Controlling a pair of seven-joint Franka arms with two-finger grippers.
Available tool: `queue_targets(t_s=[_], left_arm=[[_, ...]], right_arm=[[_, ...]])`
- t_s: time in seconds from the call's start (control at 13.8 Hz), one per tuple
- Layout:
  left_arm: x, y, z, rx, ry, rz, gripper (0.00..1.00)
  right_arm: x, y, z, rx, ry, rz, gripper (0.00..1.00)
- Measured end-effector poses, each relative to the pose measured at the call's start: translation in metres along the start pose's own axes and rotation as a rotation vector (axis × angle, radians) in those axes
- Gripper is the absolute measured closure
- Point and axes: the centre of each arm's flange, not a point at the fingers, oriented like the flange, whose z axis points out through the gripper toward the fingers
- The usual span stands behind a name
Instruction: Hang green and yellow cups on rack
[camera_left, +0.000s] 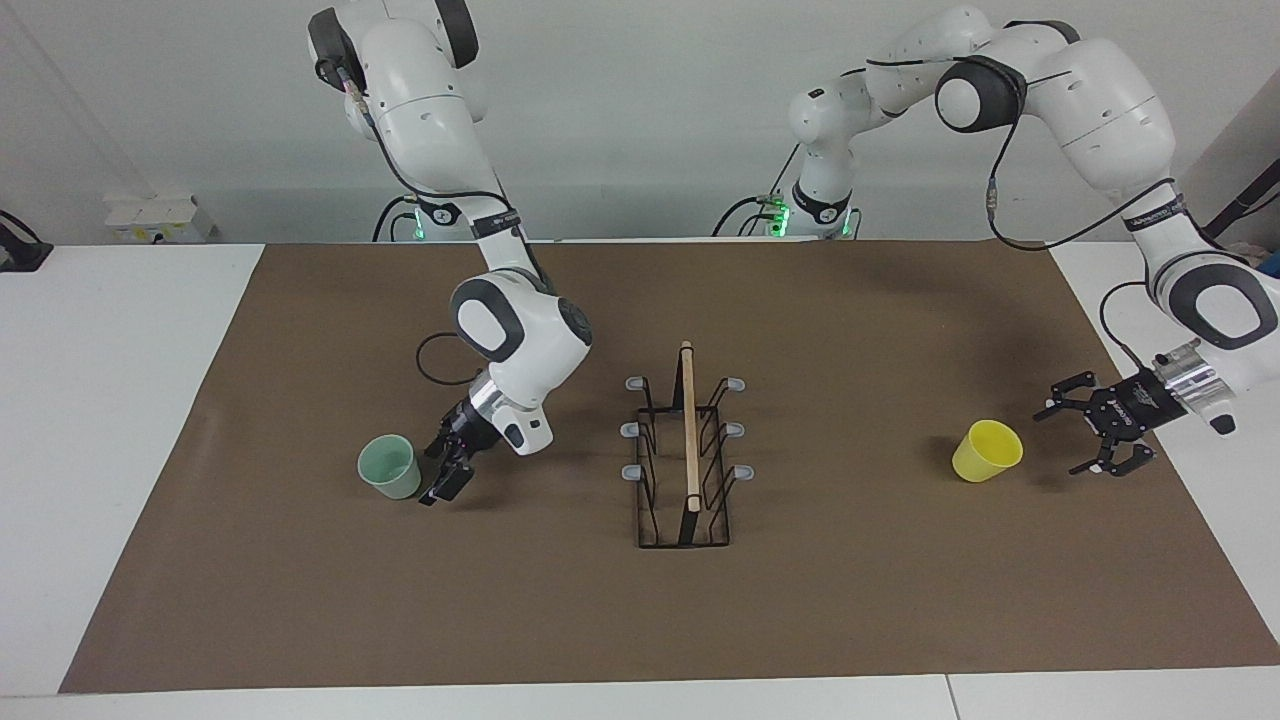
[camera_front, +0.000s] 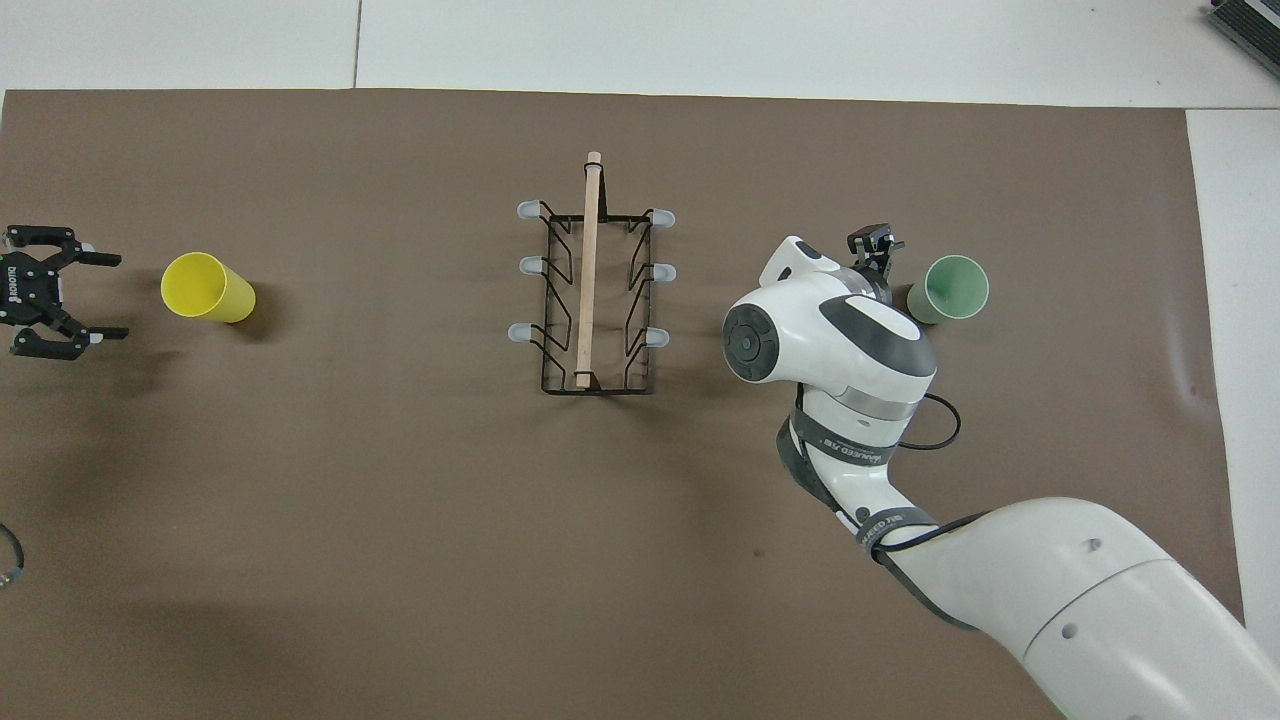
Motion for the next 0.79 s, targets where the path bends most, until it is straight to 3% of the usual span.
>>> queue_targets(t_s=[0.36,0.51,0.79], left_arm=[[0.018,-0.037,0.025,-0.054,-0.111,-0.108,0.00],[0.022,-0.052,0.040,-0.104,-0.193,-0.144,0.00],[0.026,-0.071,0.067,-0.229,-0.293,-0.243,0.00]], right_arm=[[0.002,-0.016,0.019,0.019,0.015,-0.027,0.00],[0.003,-0.017,0.018,0.017,0.014,-0.033,0.00],[0.002,-0.018,0.020,0.023,0.006,-0.077,0.00]])
